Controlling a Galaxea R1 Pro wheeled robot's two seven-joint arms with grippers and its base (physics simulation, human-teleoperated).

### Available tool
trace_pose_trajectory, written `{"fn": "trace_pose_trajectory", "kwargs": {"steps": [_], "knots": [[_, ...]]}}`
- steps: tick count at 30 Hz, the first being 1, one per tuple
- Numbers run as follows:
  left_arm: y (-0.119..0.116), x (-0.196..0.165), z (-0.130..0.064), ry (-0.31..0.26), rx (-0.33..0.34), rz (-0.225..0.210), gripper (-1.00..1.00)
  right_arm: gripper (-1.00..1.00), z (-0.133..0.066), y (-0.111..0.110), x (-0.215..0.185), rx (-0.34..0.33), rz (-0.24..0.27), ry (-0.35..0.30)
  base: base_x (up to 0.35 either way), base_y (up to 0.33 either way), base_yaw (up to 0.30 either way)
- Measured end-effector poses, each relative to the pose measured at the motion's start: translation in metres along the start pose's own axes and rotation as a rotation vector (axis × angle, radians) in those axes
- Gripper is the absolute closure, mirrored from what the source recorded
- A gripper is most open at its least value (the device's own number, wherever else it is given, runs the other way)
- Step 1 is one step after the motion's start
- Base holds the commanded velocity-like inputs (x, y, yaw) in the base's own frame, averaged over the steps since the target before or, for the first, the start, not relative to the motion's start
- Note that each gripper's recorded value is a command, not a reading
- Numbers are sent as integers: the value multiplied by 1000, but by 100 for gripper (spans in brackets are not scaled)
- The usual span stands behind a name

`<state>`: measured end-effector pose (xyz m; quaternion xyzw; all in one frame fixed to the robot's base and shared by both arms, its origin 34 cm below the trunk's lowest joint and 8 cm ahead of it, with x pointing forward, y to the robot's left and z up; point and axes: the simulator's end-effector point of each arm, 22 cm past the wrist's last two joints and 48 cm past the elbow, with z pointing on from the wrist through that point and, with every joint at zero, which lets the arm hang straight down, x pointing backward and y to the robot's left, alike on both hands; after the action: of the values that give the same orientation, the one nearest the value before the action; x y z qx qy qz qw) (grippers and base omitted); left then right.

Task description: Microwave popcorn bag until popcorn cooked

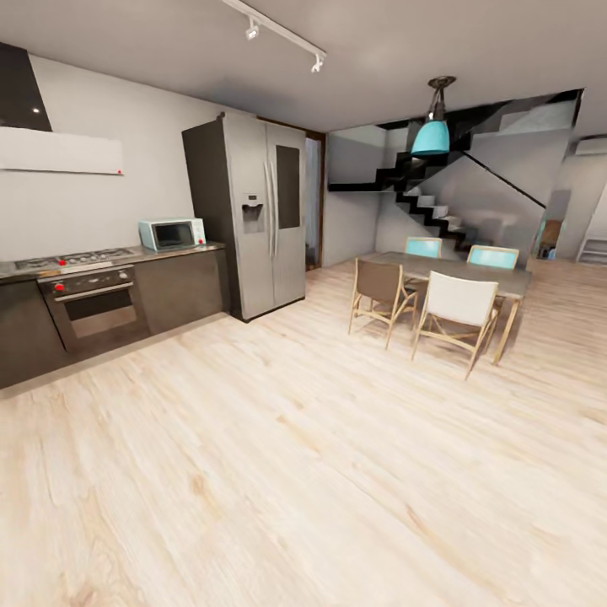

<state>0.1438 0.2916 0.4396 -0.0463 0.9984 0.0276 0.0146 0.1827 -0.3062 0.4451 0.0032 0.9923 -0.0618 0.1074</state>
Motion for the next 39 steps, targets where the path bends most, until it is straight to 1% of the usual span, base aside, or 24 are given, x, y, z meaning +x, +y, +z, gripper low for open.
{"fn": "trace_pose_trajectory", "kwargs": {"steps": [5,16,30,39], "knots": [[0,0,0,0,0,0,-100,-100,0,0,0,0,0,-1,340,0,143],[0,0,0,0,0,0,-100,-100,0,0,0,0,0,-1,340,0,10],[0,0,0,0,0,0,-100,-100,0,0,-1,0,0,-1,340,0,160],[0,0,0,0,0,0,-100,-100,0,0,-1,0,0,-1,340,0,218]]}}
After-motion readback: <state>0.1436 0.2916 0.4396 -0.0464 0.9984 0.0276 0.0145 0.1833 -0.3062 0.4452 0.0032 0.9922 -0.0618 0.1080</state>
